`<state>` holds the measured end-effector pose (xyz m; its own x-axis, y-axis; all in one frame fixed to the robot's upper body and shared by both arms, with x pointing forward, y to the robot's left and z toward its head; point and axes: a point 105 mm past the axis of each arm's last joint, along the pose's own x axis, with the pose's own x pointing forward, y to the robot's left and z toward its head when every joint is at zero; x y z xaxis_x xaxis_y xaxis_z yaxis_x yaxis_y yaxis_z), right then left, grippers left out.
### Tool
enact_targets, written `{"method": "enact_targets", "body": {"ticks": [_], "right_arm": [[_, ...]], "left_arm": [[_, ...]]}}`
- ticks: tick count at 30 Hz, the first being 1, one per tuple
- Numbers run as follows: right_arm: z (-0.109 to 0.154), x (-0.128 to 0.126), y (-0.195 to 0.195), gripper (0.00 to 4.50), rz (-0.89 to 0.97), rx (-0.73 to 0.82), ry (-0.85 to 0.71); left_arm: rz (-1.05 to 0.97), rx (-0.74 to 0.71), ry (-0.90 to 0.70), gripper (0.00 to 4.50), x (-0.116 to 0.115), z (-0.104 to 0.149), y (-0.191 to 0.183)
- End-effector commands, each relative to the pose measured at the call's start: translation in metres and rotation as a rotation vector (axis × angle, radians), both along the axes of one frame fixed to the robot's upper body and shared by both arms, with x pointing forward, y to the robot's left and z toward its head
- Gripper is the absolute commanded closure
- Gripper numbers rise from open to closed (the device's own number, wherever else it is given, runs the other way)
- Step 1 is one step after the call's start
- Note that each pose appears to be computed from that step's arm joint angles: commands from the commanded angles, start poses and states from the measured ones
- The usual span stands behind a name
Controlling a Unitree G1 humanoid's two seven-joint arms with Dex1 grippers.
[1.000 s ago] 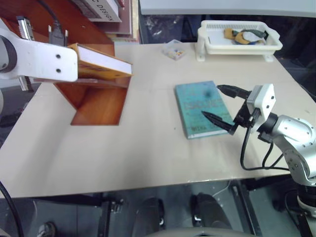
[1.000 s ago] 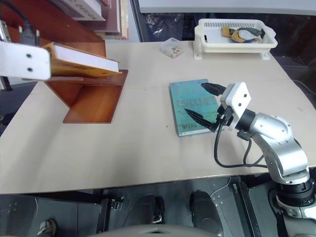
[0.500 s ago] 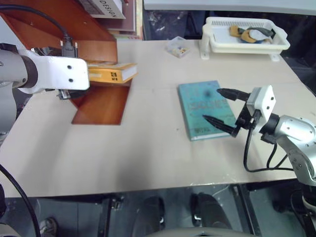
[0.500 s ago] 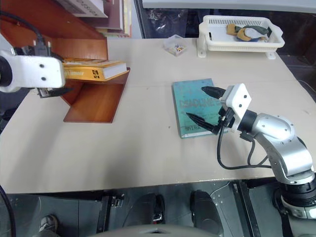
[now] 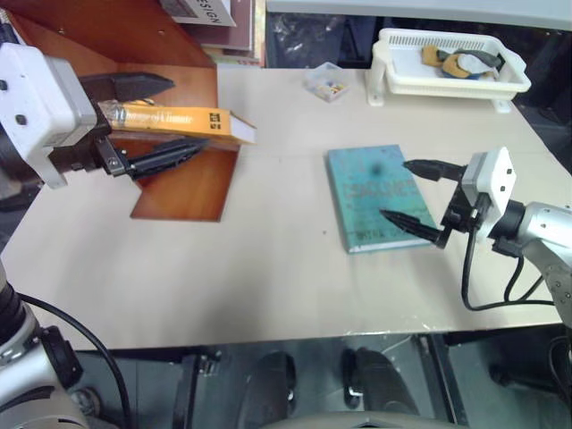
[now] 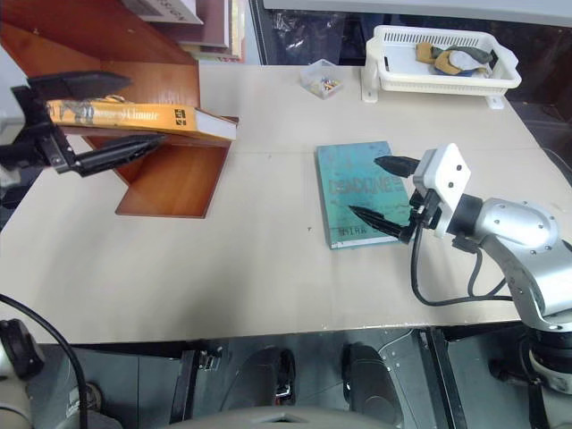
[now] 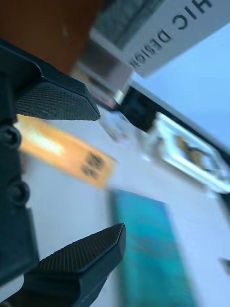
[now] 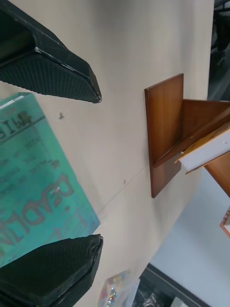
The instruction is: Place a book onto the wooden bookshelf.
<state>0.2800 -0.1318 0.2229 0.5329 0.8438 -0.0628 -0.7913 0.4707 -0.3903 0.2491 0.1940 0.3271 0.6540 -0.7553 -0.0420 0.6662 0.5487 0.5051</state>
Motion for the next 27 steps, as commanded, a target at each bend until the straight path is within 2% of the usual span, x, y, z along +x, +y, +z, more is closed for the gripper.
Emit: {"method": "enact_targets", "body": {"ticks": [1, 3, 4, 6, 7, 10, 12, 15, 18, 19, 21, 27], "right_arm": [[0.018, -0.008, 0.0, 0.0, 0.008, -0.002, -0.059], [0.018, -0.011, -0.001, 0.0, 0.002, -0.003, -0.052], [0.018, -0.013, 0.0, 0.0, -0.004, 0.0, -0.044], [0.015, -0.018, 0.001, 0.0, -0.023, 0.004, -0.026], [0.013, -0.02, 0.0, 0.0, -0.038, 0.005, -0.019], [-0.004, -0.028, -0.006, 0.0, -0.094, -0.043, 0.033], [-0.012, -0.029, -0.016, 0.0, -0.164, -0.029, 0.075], [-0.026, -0.038, -0.031, 0.0, -0.223, -0.076, 0.12], [-0.035, -0.052, -0.05, 0.0, -0.283, -0.127, 0.154], [-0.036, -0.058, -0.057, 0.0, -0.302, -0.147, 0.169], [-0.038, -0.066, -0.07, 0.0, -0.343, -0.172, 0.186], [-0.045, -0.083, -0.086, 0.0, -0.382, -0.217, 0.235]], "left_arm": [[-0.067, -0.057, 0.017, 0.56, -0.008, -0.01, -0.019], [-0.1, -0.128, 0.054, 0.56, -0.006, -0.021, -0.028], [-0.136, -0.158, 0.082, 0.94, -0.006, -0.031, -0.036], [-0.184, -0.216, 0.136, 1.3, -0.006, -0.05, -0.048], [-0.185, -0.238, 0.151, 1.87, -0.005, -0.058, -0.051], [-0.152, -0.28, 0.17, 3.06, 0.004, -0.081, -0.056], [-0.107, -0.285, 0.202, 2.74, 0.012, -0.1, -0.054], [-0.069, -0.26, 0.24, 1.65, 0.014, -0.12, -0.042], [0.004, -0.24, 0.255, 0.25, 0.013, -0.132, -0.021], [0.033, -0.211, 0.268, 0.11, 0.012, -0.139, -0.011], [0.092, -0.155, 0.3, 0.11, 0.009, -0.152, 0.007], [0.069, -0.141, 0.318, 0.11, 0.001, -0.153, 0.021]]}}
